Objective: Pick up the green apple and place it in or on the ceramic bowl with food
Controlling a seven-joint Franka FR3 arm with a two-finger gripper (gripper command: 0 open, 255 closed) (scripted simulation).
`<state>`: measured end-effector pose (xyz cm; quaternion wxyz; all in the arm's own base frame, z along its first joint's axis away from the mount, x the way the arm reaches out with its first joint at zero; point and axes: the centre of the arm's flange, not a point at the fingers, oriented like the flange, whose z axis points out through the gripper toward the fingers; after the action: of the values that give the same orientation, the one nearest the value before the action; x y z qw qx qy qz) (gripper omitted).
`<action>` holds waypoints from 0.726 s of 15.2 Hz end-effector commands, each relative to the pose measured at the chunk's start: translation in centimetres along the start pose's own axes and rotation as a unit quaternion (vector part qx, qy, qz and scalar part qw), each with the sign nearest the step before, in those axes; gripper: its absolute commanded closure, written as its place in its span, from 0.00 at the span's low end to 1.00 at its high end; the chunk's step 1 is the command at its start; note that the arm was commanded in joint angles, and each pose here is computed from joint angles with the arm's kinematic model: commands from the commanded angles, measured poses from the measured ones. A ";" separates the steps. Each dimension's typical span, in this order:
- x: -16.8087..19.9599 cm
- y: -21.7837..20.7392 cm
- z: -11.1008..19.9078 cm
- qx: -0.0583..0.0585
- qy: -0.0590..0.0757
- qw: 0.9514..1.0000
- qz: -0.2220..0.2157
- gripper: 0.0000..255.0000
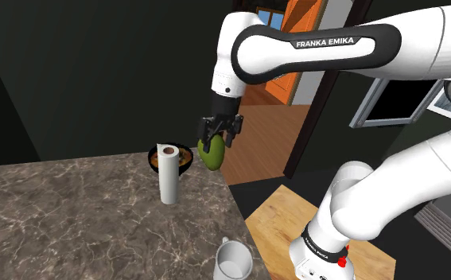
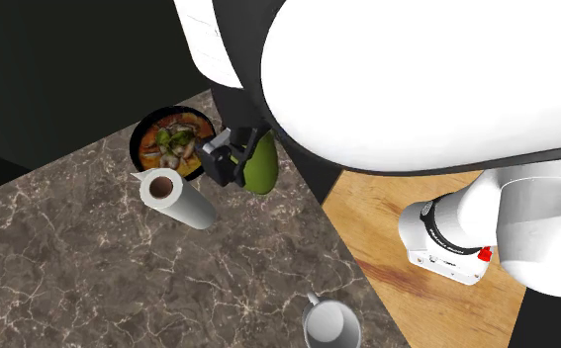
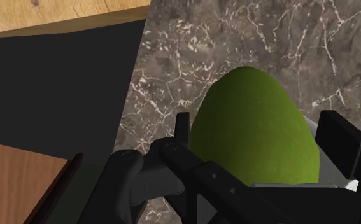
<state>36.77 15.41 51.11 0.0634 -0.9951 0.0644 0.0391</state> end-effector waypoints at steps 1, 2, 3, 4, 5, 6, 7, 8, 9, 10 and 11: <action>1.2 -0.3 -0.7 0.000 0.000 1.000 0.000 1.00; 2.5 -0.7 -0.9 0.000 0.000 1.000 0.000 1.00; 3.7 -1.0 -1.1 0.000 0.000 1.000 0.000 1.00; 5.0 -1.3 -1.3 0.000 0.000 1.000 0.000 1.00; 6.3 -1.6 -1.6 0.000 0.000 1.000 0.000 1.00; 7.5 -1.9 -1.8 0.000 0.000 1.000 0.000 1.00; 8.8 -2.3 -2.0 0.000 0.000 1.000 0.000 1.00; 10.0 -2.6 -2.2 0.000 0.000 1.000 0.000 1.00; 11.3 -2.9 -2.5 0.000 0.000 1.000 0.000 1.00; 12.6 -3.2 -2.7 0.000 0.000 1.000 0.000 1.00; 13.8 -3.5 -2.9 0.000 0.000 1.000 0.000 1.00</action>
<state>49.67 16.91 53.00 0.0635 -0.9951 0.0644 0.0394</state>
